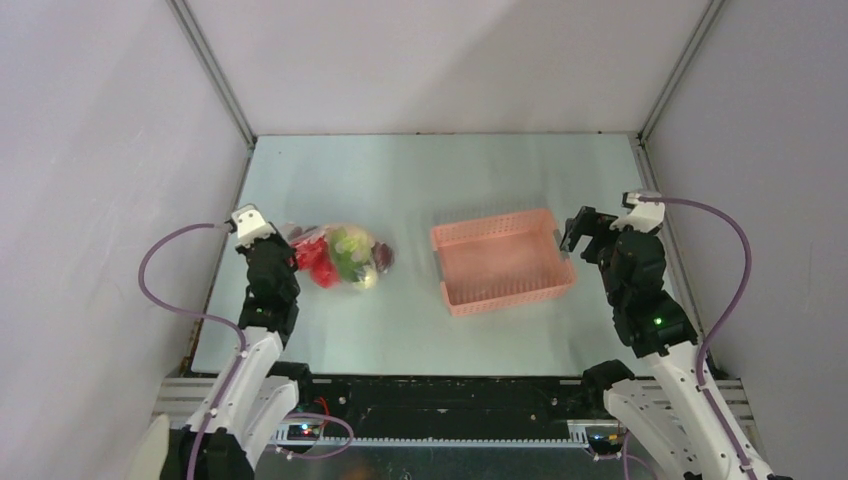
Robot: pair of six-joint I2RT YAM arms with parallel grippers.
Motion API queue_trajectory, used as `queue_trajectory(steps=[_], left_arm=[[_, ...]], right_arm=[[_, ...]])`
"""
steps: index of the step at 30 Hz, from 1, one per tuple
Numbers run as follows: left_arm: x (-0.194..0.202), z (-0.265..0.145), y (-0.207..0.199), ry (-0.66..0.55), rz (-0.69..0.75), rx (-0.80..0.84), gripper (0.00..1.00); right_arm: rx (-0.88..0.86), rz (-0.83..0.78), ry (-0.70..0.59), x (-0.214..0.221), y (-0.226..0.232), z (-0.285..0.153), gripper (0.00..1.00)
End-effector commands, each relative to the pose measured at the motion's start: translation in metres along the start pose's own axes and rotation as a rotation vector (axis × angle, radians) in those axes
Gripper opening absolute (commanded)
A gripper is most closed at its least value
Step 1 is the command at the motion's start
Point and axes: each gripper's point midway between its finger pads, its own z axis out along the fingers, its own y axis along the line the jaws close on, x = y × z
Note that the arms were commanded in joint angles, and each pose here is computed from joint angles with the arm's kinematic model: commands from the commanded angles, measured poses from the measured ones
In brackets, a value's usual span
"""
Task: Place the food in the zip-top bag and seal the zipper
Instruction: Place the zipper food storage bag at the center of the board.
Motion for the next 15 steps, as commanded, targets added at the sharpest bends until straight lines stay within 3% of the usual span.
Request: queue_trajectory(steps=[1,4,6,7,8,10,12,15], left_arm=[[-0.027,0.014,0.009,-0.078,-0.103,-0.026,0.0],[-0.028,0.02,0.02,-0.075,-0.141,-0.068,0.0],[-0.027,0.022,0.03,-0.06,-0.157,-0.126,0.08],[-0.025,0.022,0.035,-0.038,-0.153,-0.153,0.25],[-0.026,0.021,0.041,-0.037,-0.173,-0.2,0.35],[-0.027,0.017,0.052,-0.009,-0.2,-0.276,0.91],[-0.04,0.012,0.057,-0.008,-0.244,-0.325,0.98],[-0.052,-0.001,0.061,-0.007,-0.3,-0.34,0.99]], right_arm=[[0.023,0.023,-0.012,-0.001,-0.008,-0.003,0.99],[0.033,0.024,-0.014,-0.001,-0.012,-0.004,0.99],[0.043,0.027,-0.016,-0.001,-0.015,-0.005,1.0],[0.053,0.029,-0.015,0.0,-0.017,-0.006,1.0],[0.056,0.033,-0.018,0.0,-0.019,-0.006,0.99],[0.067,0.041,-0.022,-0.001,-0.022,-0.008,0.99],[0.091,0.066,-0.025,-0.001,-0.026,-0.009,0.99],[0.129,0.095,-0.033,-0.001,-0.033,-0.01,1.0]])
